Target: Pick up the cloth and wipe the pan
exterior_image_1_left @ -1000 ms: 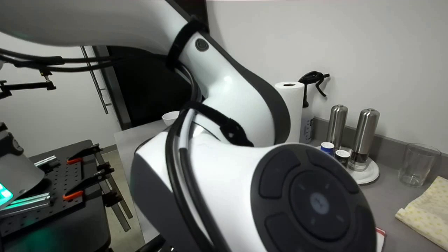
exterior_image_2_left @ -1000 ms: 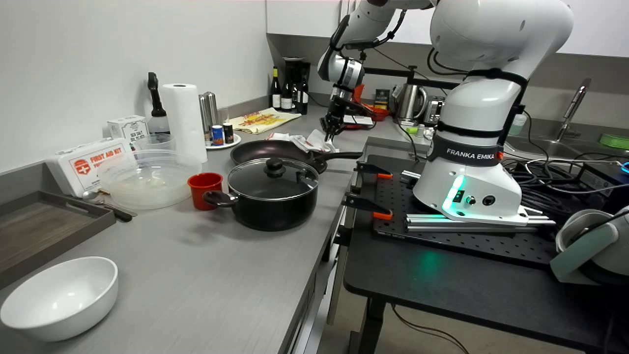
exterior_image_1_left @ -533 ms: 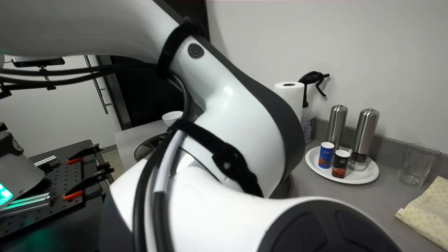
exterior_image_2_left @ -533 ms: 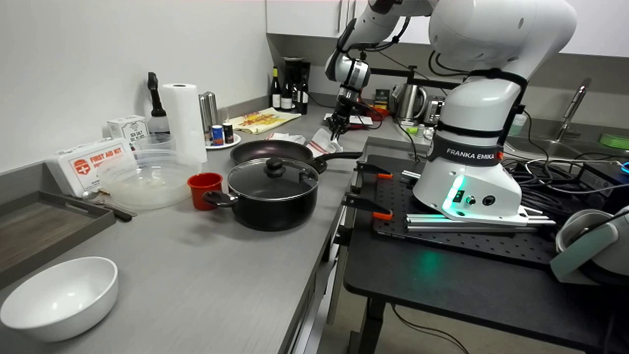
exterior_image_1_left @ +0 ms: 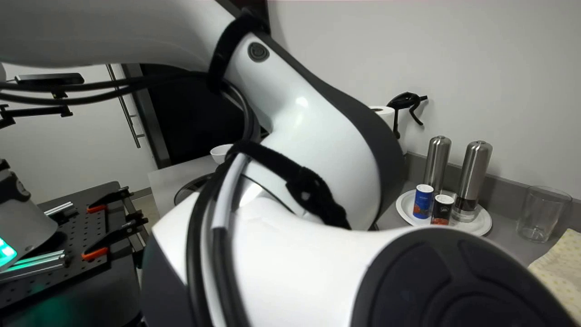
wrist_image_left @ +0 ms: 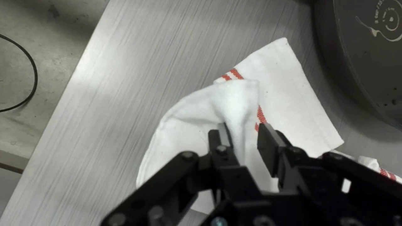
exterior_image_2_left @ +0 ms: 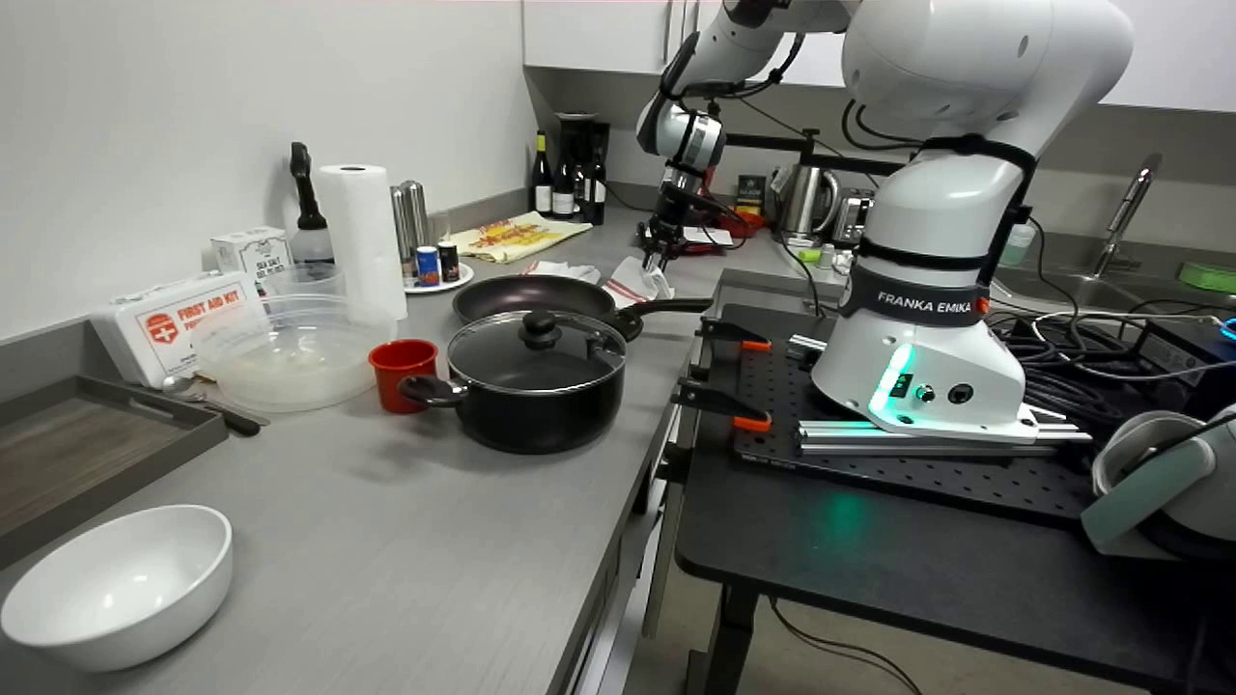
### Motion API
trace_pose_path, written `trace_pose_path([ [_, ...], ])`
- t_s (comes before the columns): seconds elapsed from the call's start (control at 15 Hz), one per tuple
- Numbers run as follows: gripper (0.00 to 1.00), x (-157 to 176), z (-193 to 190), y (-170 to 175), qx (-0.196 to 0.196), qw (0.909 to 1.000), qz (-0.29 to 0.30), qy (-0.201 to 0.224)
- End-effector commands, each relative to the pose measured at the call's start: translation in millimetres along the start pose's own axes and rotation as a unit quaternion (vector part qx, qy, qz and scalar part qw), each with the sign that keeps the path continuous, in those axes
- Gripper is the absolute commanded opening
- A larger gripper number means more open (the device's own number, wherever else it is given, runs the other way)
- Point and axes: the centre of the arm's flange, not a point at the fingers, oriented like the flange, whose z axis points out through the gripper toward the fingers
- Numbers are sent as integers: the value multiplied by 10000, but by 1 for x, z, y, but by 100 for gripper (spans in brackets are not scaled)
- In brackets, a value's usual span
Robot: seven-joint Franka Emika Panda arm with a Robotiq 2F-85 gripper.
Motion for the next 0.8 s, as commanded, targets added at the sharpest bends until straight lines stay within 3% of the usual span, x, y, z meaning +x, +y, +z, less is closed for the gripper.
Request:
trace_pose_path([
  [0.0,62,4,-5,-4,107,9999,56,-27],
  [0.33,97,-1,-6,-6,110,9999,18,9],
  [0.73,100,-19,-19,-13,124,9997,-105,158],
])
